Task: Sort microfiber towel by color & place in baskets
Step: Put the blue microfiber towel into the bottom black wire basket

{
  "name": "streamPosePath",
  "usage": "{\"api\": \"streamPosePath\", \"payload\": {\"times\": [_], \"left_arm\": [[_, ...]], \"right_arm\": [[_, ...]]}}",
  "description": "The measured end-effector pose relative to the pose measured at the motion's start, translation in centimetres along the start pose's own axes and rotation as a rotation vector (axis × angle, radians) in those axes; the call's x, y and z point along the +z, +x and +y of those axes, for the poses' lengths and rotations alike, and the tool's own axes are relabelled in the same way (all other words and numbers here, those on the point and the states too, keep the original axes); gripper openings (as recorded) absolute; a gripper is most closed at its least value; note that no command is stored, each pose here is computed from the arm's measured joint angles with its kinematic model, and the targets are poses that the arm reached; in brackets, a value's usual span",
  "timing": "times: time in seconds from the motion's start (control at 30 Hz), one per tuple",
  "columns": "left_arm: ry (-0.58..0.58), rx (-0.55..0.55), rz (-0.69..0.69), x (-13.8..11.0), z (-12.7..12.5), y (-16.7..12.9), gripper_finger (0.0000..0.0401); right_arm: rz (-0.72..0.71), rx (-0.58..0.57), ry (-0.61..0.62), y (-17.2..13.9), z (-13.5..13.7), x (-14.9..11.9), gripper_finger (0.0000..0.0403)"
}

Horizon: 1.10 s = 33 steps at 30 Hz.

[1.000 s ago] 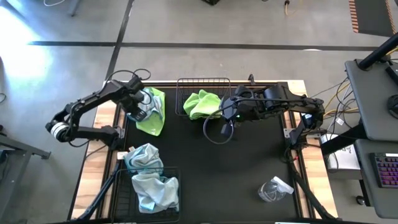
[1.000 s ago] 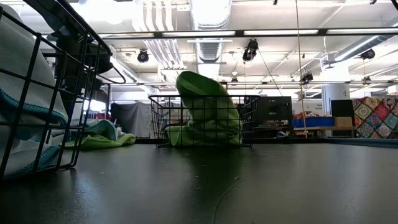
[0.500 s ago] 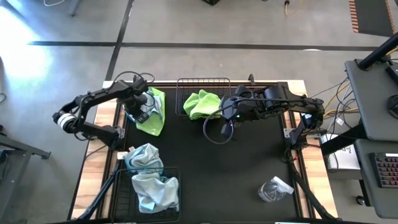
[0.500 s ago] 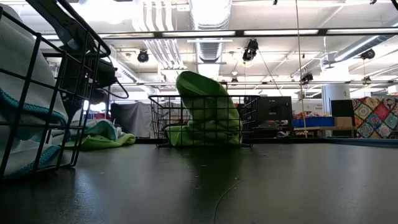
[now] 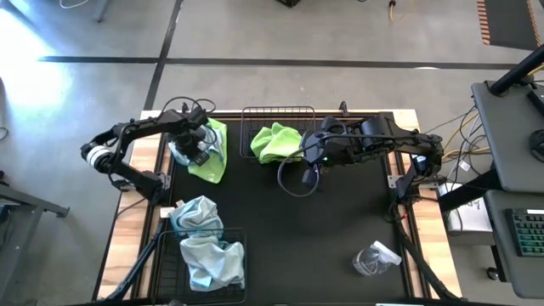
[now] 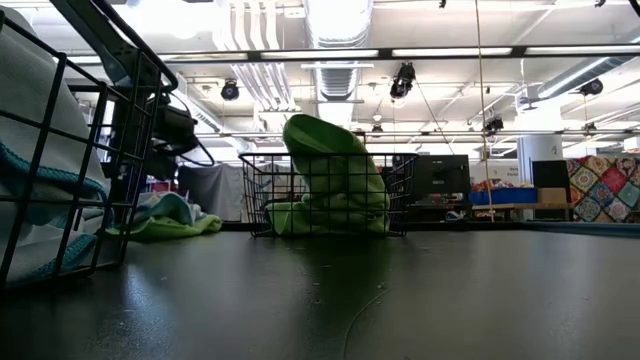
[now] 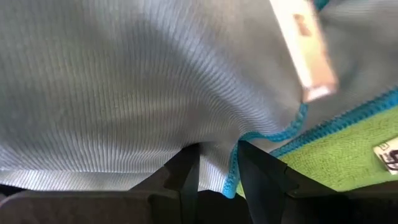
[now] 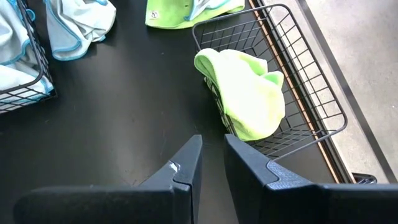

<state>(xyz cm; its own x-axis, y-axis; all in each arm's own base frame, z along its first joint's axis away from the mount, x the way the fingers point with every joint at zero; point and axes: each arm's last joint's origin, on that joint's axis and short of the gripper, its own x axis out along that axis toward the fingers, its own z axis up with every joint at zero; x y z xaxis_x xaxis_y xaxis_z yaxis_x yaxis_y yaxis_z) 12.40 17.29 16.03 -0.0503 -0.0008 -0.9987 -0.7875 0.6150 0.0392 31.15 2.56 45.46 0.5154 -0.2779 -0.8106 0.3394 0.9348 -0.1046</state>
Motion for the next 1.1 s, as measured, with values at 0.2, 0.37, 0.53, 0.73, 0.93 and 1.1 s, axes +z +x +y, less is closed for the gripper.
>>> {"api": "streamPosePath", "payload": {"times": [0.2, 0.37, 0.53, 0.73, 0.93, 1.1], "left_arm": [[-0.002, 0.0, -0.012, 0.14, -0.04, -0.01, 0.0095], [-0.017, -0.005, -0.015, 0.17, -0.05, 0.0, 0.009], [-0.028, -0.025, -0.015, 0.17, -0.11, 0.01, 0.0061], [-0.043, -0.032, -0.015, 0.17, -0.13, -0.01, 0.0007], [-0.043, -0.058, -0.013, 0.15, -0.2, 0.0, 0.0002], [-0.042, -0.19, -0.016, 0.22, -0.57, -0.17, 0.0]], "right_arm": [[0.0, 0.0, 0.0, 0.01, 0.0, 0.0, 0.0059], [0.0, 0.0, -0.001, 0.0, 0.01, 0.0, 0.0059], [0.0, 0.0, -0.003, 0.01, 0.0, 0.0, 0.0059], [0.0, 0.0, -0.002, 0.01, 0.0, 0.0, 0.0059], [0.0, 0.0, -0.004, 0.01, 0.0, 0.0, 0.0059], [0.0, 0.0, -0.004, 0.01, 0.0, 0.0, 0.0059]]}}
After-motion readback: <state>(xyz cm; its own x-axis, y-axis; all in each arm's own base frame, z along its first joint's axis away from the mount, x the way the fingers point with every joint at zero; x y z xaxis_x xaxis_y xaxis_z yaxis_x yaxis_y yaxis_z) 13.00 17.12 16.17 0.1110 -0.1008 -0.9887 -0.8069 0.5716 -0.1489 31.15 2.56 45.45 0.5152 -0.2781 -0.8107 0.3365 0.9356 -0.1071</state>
